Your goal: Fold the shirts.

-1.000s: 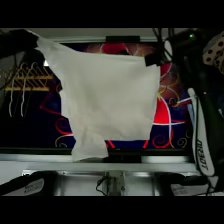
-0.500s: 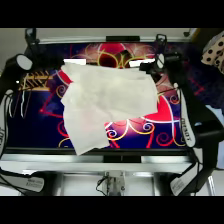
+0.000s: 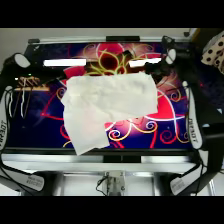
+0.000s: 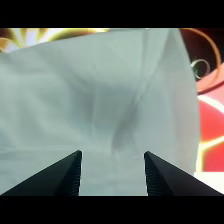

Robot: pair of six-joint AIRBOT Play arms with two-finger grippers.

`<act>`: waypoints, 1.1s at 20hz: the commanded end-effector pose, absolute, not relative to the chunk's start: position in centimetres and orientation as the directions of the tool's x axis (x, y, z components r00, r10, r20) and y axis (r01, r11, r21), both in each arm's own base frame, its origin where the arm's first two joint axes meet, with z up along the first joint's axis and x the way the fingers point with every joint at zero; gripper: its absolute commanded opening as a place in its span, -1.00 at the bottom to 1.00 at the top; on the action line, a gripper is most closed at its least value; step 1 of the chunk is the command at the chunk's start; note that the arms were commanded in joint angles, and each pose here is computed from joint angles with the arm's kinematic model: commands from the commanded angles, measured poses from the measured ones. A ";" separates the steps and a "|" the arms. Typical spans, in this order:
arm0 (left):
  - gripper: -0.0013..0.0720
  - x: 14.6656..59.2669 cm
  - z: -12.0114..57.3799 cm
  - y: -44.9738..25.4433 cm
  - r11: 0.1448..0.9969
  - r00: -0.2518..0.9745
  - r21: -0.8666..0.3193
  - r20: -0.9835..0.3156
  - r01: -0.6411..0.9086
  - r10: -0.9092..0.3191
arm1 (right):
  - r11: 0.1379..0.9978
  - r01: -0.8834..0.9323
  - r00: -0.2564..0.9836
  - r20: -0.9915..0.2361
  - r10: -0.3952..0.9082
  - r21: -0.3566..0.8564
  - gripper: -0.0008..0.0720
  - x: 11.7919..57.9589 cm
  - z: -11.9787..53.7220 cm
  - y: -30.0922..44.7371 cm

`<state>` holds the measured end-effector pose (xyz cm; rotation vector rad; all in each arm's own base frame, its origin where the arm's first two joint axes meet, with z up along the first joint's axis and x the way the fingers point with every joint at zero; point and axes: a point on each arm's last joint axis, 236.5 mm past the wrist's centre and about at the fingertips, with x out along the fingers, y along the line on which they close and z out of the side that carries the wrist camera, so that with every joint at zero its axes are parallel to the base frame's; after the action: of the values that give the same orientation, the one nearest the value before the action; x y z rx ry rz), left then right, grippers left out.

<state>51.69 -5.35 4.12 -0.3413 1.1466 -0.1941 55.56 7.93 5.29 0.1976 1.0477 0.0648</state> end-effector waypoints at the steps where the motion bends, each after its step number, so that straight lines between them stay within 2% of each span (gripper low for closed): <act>1: 0.16 43.2 3.5 -1.4 0.919 0.082 -0.368 -0.929 -0.138 -0.360 | 0.993 0.056 0.300 -0.950 0.086 0.107 0.42 48.6 6.9 1.2; 3: 0.11 38.3 1.6 -0.3 0.908 -0.045 -0.373 -0.921 -0.190 -0.387 | 0.995 0.035 0.147 -0.986 0.082 0.088 0.41 44.4 6.5 -1.6; 5: 0.12 34.4 -1.5 -0.6 0.886 -0.063 -0.388 -0.907 -0.253 -0.415 | 0.994 0.021 0.059 -0.992 0.110 0.112 0.41 41.9 6.7 -2.7; 6: 0.13 32.6 -2.9 -1.6 0.869 -0.052 -0.426 -0.891 -0.252 -0.452 | 0.990 0.021 0.055 -0.989 0.136 0.137 0.41 41.5 7.0 -2.7; 8: 0.40 29.3 -6.1 -3.4 0.818 -0.016 -0.492 -0.855 -0.298 -0.519 | 0.982 0.019 0.074 -0.979 0.188 0.190 0.41 41.7 7.4 -1.9; 9: 0.39 28.3 -7.5 -3.7 0.793 0.007 -0.505 -0.845 -0.341 -0.535 | 0.978 0.014 0.082 -0.975 0.208 0.210 0.41 42.0 7.5 -1.4; 12: 0.38 27.8 -9.8 -5.7 0.720 0.092 -0.595 -0.789 -0.356 -0.607 | 0.970 -0.013 0.107 -0.965 0.241 0.241 0.41 42.7 7.7 0.1; 16: 0.37 30.3 -9.9 -6.3 0.667 0.221 -0.652 -0.754 -0.360 -0.618 | 0.970 -0.024 0.119 -0.963 0.243 0.242 0.41 43.0 7.8 0.6; 17: 0.29 30.3 -10.0 -6.3 0.664 0.221 -0.653 -0.753 -0.364 -0.620 | 0.970 -0.024 0.119 -0.963 0.242 0.241 0.41 43.0 7.8 0.5; 22: 0.27 30.0 -11.0 -6.3 0.658 0.197 -0.646 -0.755 -0.387 -0.626 | 0.970 -0.023 0.117 -0.963 0.242 0.241 0.41 43.0 7.8 0.6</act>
<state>29.81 -6.68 -10.11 -0.9174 1.4309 -0.2265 43.00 0.43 7.72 0.1811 1.4432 0.1921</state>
